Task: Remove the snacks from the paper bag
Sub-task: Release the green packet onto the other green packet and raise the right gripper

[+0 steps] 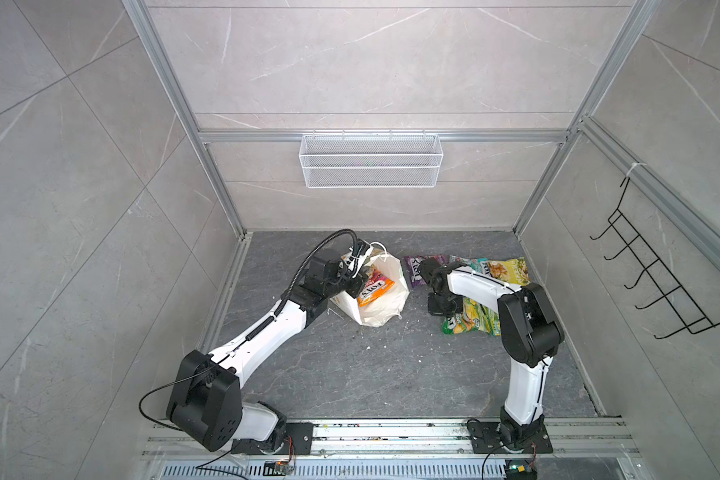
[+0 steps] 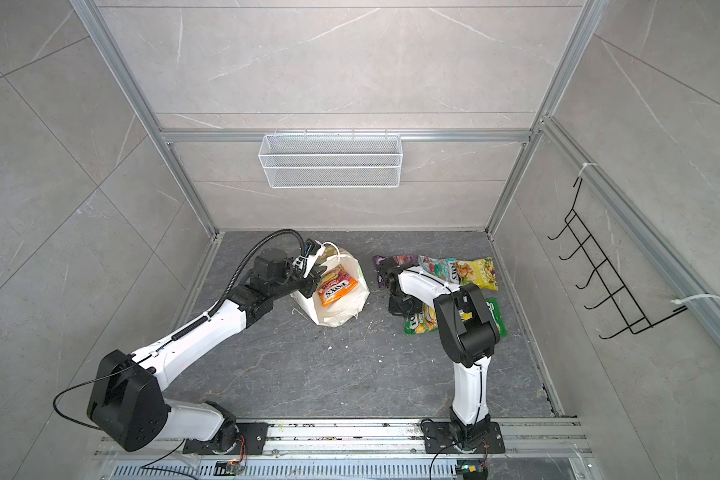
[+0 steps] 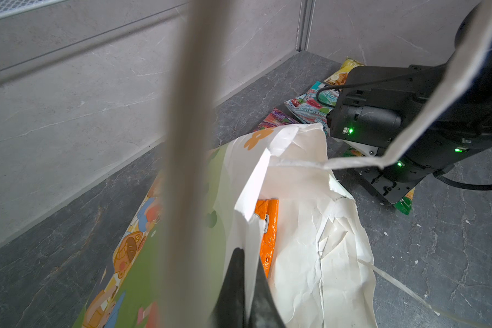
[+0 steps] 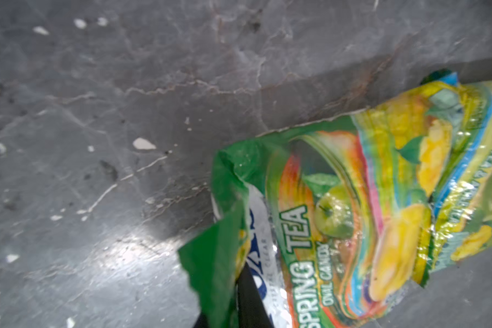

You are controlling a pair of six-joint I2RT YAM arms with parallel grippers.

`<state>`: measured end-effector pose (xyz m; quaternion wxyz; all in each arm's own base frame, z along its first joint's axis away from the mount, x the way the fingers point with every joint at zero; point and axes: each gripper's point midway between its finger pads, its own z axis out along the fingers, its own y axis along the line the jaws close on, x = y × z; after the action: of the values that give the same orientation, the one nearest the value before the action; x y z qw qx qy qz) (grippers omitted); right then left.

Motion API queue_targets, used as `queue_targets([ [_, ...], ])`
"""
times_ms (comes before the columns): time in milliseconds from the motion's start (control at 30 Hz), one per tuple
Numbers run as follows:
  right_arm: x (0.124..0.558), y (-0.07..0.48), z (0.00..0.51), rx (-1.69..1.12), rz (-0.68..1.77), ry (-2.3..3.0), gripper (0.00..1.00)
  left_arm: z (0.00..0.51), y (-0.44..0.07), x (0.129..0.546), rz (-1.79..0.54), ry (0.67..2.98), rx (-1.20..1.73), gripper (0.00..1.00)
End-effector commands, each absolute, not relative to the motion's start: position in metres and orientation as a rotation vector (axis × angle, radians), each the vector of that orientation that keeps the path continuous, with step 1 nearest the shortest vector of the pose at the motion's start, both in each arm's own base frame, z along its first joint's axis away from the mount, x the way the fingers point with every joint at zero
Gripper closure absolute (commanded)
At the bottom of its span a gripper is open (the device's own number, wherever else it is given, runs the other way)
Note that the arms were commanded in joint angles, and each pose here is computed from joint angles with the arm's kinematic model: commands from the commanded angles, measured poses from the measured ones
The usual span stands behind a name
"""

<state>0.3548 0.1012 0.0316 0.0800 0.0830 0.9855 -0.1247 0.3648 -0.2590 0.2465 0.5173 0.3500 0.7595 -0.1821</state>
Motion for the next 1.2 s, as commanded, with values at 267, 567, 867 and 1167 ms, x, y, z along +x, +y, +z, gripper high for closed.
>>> queue_targets([
  [267,0.362,0.069,0.036,0.326,-0.464,2.888,0.86,0.279,-0.254,0.363,-0.415,1.730,0.814,1.00],
  [567,0.365,0.059,0.045,0.276,-0.513,2.883,0.84,0.280,-0.253,0.362,-0.411,1.728,0.811,1.00],
  [867,0.367,0.051,0.059,0.217,-0.583,2.868,0.73,0.284,-0.251,0.361,-0.403,1.721,0.808,1.00],
  [1167,0.380,0.075,0.112,0.097,-0.318,2.779,0.50,0.279,-0.254,0.364,-0.410,1.737,0.814,1.00],
])
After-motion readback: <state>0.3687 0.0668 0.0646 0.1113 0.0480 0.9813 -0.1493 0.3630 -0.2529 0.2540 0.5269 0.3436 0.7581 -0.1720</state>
